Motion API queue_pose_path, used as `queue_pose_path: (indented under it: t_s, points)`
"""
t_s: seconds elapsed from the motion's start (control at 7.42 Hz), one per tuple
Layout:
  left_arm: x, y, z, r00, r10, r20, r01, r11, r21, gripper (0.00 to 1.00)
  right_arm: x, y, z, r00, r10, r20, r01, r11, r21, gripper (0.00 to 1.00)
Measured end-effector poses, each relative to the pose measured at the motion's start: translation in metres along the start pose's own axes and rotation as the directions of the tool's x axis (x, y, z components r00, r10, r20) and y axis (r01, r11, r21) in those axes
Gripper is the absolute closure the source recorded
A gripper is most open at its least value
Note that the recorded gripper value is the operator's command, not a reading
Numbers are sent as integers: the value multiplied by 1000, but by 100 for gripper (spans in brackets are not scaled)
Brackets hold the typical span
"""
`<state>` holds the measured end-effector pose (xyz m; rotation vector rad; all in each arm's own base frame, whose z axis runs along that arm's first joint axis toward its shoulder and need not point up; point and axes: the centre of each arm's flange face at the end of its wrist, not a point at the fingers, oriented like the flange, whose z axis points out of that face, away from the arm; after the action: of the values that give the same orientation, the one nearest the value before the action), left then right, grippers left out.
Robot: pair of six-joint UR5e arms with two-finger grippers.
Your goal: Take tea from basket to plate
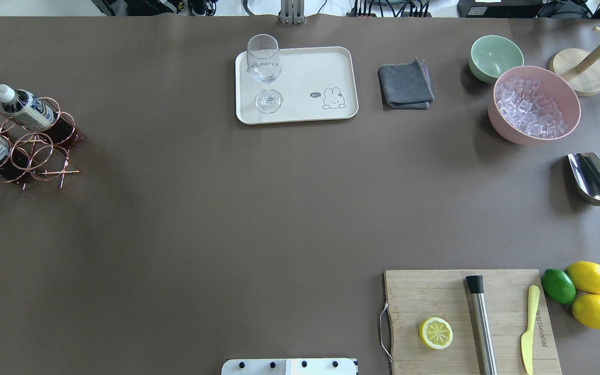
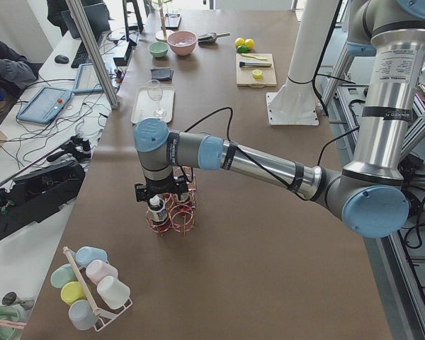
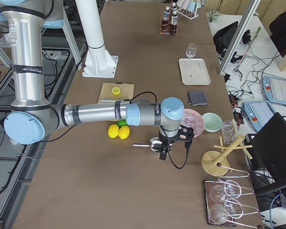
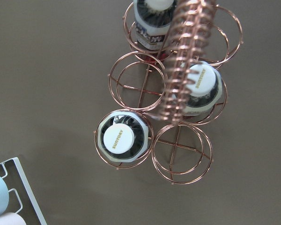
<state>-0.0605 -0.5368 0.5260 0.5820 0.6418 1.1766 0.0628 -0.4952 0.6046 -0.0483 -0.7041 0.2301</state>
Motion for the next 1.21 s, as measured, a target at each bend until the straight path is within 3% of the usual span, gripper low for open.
queue_pose_path:
  t_s: [0.4, 0.67, 1.21]
  points:
    - [-10, -40, -10, 994, 107, -8, -106, 994, 18, 2, 0, 0, 0, 1000, 0, 0, 0, 1000, 1, 0]
    - [-9, -75, 3, 983, 179, -31, -178, 984, 23, 2, 0, 0, 0, 1000, 0, 0, 0, 1000, 1, 0]
    - [-4, -91, 7, 979, 199, -49, -198, 980, 24, 3, 0, 0, 0, 1000, -1, 0, 1, 1000, 0, 0]
